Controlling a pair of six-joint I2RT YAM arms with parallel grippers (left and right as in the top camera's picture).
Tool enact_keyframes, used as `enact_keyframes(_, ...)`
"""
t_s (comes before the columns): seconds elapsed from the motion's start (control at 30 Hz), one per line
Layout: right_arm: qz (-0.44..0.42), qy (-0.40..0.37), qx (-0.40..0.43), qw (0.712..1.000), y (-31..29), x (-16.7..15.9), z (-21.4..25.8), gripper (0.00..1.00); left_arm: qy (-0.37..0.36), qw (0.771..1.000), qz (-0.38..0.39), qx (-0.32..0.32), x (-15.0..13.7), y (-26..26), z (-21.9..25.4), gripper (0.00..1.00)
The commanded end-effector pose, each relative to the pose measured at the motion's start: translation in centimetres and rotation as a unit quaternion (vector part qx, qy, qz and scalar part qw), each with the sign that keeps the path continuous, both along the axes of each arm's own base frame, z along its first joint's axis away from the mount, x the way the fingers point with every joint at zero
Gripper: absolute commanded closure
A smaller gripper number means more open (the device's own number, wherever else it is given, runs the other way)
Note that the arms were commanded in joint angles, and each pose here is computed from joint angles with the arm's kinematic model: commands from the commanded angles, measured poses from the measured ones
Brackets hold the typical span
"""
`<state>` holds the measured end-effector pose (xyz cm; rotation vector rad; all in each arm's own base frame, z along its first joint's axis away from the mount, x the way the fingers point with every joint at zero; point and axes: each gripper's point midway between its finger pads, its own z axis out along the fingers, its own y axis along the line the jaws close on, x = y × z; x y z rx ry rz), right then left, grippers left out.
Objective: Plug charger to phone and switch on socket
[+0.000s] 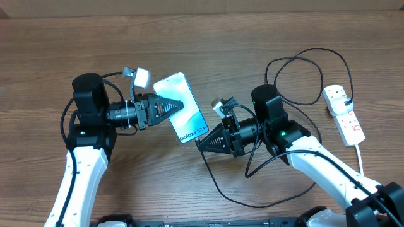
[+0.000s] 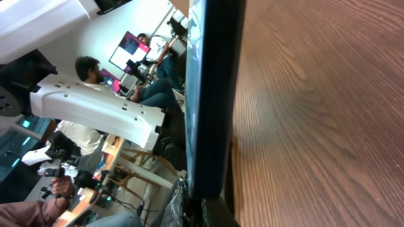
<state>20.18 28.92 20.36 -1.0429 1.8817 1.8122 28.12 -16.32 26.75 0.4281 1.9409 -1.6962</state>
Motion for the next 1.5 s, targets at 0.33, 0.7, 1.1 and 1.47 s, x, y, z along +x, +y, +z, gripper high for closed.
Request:
enact_keyframes(0.33, -0.024, -0.020, 0.004, 1.000, 0.1, 1.5, 0.8, 0.96, -0.020, 0.998, -0.062, -0.024, -2.3, -0.6, 0.5, 0.96)
enact_keyframes(0.7, -0.047, -0.011, -0.001, 0.999, -1.0, 2.7, 0.6, 0.96, -0.020, 0.997, -0.066, -0.026, -2.5, -0.6, 0.6, 0.96)
enact_keyframes(1.1, -0.045, 0.030, -0.026, 0.998, -1.3, 1.9, -0.7, 0.96, -0.034, 0.998, -0.053, -0.016, -2.0, -0.5, 0.3, 0.96)
enact_keyframes(1.47, -0.265, 0.104, -0.323, 0.903, -7.1, 5.1, -11.9, 0.96, 0.113, 0.970, 0.157, 0.149, 2.6, 2.3, -7.8, 0.96)
